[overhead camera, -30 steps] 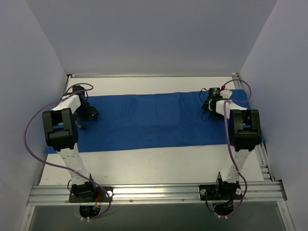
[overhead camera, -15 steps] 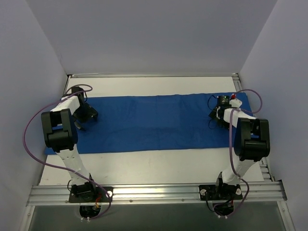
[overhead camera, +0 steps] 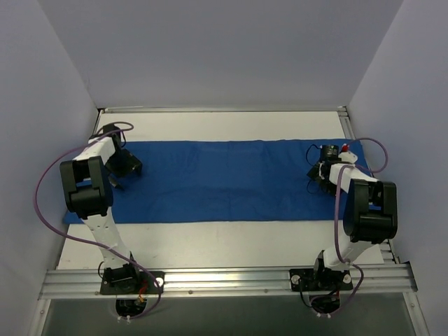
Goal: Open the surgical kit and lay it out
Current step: Open the surgical kit at the center of the board.
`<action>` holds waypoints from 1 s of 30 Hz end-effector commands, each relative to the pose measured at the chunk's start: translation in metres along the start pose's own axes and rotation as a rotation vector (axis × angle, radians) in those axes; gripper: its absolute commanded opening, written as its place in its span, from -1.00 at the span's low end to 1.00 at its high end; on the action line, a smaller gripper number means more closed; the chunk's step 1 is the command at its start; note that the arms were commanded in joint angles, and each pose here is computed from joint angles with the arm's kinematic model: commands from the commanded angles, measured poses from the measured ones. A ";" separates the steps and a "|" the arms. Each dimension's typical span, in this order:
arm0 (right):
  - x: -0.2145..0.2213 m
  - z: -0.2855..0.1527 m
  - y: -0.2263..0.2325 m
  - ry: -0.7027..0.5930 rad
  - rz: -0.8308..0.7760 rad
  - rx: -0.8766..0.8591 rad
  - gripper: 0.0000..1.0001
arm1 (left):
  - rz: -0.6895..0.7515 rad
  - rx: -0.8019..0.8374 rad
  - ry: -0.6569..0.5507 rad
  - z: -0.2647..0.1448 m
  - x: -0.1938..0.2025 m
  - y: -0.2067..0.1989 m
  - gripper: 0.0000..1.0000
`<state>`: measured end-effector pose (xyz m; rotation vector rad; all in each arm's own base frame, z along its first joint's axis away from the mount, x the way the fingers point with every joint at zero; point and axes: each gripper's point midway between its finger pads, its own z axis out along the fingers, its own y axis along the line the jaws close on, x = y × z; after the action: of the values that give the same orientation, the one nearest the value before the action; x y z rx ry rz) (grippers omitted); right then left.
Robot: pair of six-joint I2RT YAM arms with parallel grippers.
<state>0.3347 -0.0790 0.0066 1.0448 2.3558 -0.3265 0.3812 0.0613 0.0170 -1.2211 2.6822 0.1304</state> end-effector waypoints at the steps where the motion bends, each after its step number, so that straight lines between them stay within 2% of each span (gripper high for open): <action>1: 0.071 -0.012 -0.076 0.258 -0.116 0.238 0.72 | -0.021 -0.108 -0.003 0.013 -0.009 0.025 0.88; 4: 0.059 -0.016 -0.070 0.234 -0.110 0.229 0.72 | -0.055 -0.091 -0.026 0.001 -0.016 0.020 0.88; 10: 0.001 -0.034 -0.029 0.082 -0.105 0.126 0.75 | -0.161 -0.068 -0.126 -0.041 -0.045 0.003 0.88; 15: -0.040 -0.054 0.018 -0.035 -0.190 0.032 0.78 | -0.171 -0.017 -0.194 -0.077 -0.059 -0.042 0.88; 19: -0.045 -0.061 0.053 -0.076 -0.262 -0.053 0.79 | -0.142 0.039 -0.226 -0.094 -0.059 -0.088 0.89; 21: -0.044 -0.063 0.065 -0.087 -0.293 -0.090 0.79 | -0.124 0.024 -0.212 -0.088 -0.055 -0.101 0.89; 22: -0.046 -0.065 0.072 -0.102 -0.309 -0.110 0.79 | -0.103 0.072 -0.238 -0.103 -0.050 -0.126 0.89; 23: -0.046 -0.067 0.077 -0.105 -0.322 -0.131 0.78 | -0.088 0.044 -0.218 -0.092 -0.044 -0.130 0.90; 25: -0.048 -0.071 0.087 -0.125 -0.348 -0.162 0.78 | -0.067 0.098 -0.242 -0.106 -0.041 -0.156 0.91; 26: -0.048 -0.073 0.093 -0.127 -0.357 -0.185 0.78 | -0.049 0.083 -0.232 -0.097 -0.035 -0.162 0.92; 30: -0.043 -0.080 0.112 -0.141 -0.411 -0.251 0.78 | 0.009 0.139 -0.274 -0.104 -0.018 -0.200 1.00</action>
<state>0.3950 -0.0095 0.0830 0.5023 2.4197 -0.2743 0.5292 -0.0587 0.1061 -1.0915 2.4424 0.0931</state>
